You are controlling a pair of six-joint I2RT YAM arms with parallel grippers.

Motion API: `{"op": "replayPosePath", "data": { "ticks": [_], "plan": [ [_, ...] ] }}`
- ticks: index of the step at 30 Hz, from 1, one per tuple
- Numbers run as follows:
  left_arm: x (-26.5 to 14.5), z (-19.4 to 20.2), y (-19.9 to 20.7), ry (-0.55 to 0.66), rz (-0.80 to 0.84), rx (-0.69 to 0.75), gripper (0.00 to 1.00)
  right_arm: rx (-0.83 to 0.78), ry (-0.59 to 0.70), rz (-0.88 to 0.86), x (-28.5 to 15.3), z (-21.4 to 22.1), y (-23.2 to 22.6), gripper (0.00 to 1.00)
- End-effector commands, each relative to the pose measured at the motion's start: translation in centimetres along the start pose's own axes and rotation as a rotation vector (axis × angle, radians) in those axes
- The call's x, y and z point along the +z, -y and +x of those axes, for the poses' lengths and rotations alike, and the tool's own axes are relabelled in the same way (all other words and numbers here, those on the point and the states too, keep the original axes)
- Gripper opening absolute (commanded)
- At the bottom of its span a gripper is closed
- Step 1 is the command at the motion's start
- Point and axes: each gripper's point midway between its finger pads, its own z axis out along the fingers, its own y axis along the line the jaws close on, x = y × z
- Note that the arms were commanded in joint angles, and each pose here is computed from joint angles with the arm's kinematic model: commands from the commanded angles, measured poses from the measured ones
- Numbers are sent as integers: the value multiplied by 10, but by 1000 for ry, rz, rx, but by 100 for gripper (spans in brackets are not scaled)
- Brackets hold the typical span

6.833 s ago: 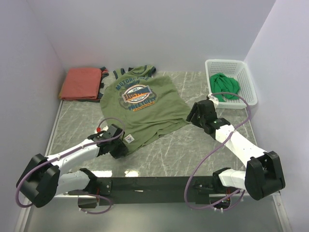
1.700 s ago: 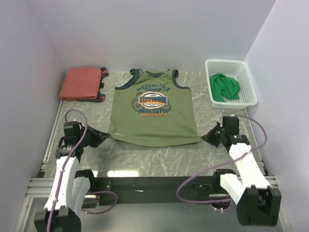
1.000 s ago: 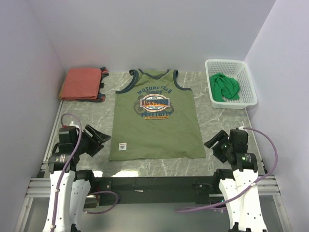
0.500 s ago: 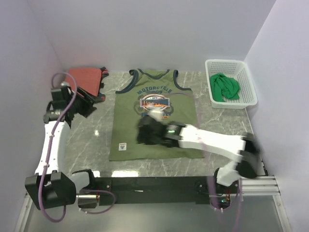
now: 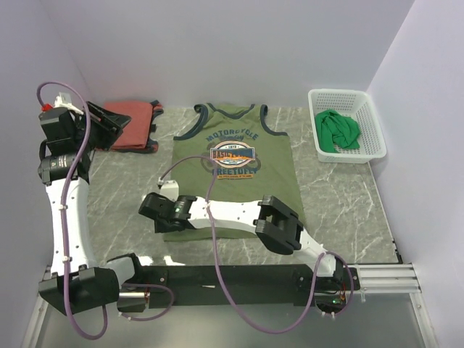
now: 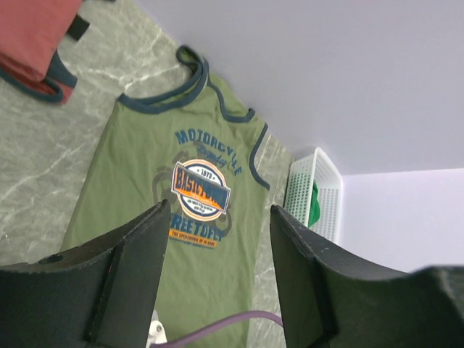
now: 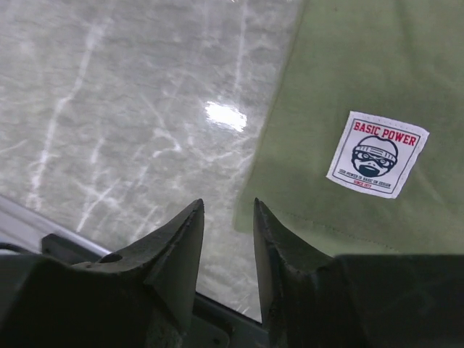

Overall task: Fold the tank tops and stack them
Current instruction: Flatten the tank top out

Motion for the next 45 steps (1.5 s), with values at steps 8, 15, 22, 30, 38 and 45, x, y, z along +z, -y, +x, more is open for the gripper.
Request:
{"op": "replayPosePath", "data": {
  "ticks": [8,15,22,30,38,45],
  "plan": [
    [11,11,-12,-26,19,-11,61,-5,-33,18,3,22,0,39],
    [21,20,-28,-48,-3,-26,60,-38,-61,50,15,37,1,39],
    [31,27,-45,-61,-31,-45,59,-61,-53,75,23,38,2,38],
    [53,39,-81,-63,-93,-72,54,-122,-68,118,8,42,26,0],
    [98,94,-128,-157,-162,-108,54,-134,-173,-127,-78,66,31,0],
    [143,147,-154,-230,-345,-30,53,-107,-185,-109,-107,88,78,0]
  ]
}}
